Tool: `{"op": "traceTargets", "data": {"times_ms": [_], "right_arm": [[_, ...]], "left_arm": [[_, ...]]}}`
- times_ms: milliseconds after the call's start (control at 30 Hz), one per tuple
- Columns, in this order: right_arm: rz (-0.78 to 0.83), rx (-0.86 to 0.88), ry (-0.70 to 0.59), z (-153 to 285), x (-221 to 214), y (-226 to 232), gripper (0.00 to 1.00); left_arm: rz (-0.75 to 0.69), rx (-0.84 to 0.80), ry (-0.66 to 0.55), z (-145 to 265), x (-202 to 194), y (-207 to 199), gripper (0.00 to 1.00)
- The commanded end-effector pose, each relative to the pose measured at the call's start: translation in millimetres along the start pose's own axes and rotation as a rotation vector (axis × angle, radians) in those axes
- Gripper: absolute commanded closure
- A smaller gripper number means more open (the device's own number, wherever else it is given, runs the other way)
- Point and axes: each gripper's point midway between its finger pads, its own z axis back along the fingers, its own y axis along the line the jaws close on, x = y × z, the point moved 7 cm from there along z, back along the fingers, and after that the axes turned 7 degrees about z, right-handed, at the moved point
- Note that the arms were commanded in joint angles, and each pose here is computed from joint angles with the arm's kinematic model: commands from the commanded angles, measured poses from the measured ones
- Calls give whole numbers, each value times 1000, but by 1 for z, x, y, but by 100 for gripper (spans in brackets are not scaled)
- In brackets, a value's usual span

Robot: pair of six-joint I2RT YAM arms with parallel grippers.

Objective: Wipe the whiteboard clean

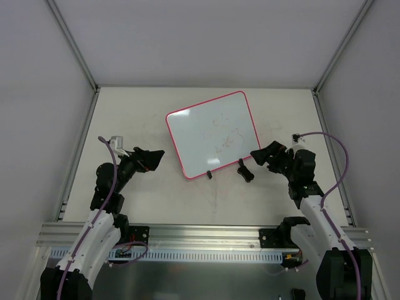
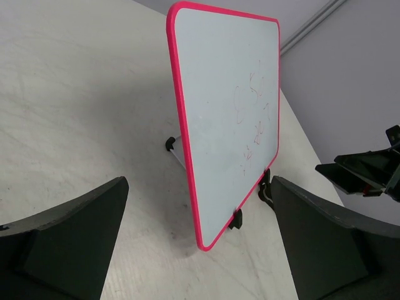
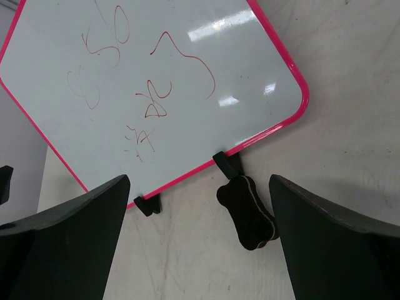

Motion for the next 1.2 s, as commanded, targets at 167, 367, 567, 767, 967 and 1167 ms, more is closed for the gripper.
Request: {"op": "traceTargets", "data": {"times_ms": [167, 367, 567, 767, 967, 1167], "right_arm": [[36, -17, -56, 0, 9, -1, 1], [94, -21, 10, 0, 5, -2, 1], [240, -98, 172, -6, -2, 10, 1], [445, -269, 317, -21, -22, 10, 1], [534, -214, 390, -27, -41, 10, 1], [528, -221, 457, -33, -48, 7, 1]], "left_arm": [[-53, -50, -19, -1, 9, -9, 1], [-51, -48, -8, -2, 7, -8, 1], [-37, -92, 17, -3, 8, -15, 1], [-60, -184, 22, -2, 7, -24, 1], [-52, -172, 42, -5, 6, -22, 1], [-54, -166, 43, -5, 5, -21, 1]]}}
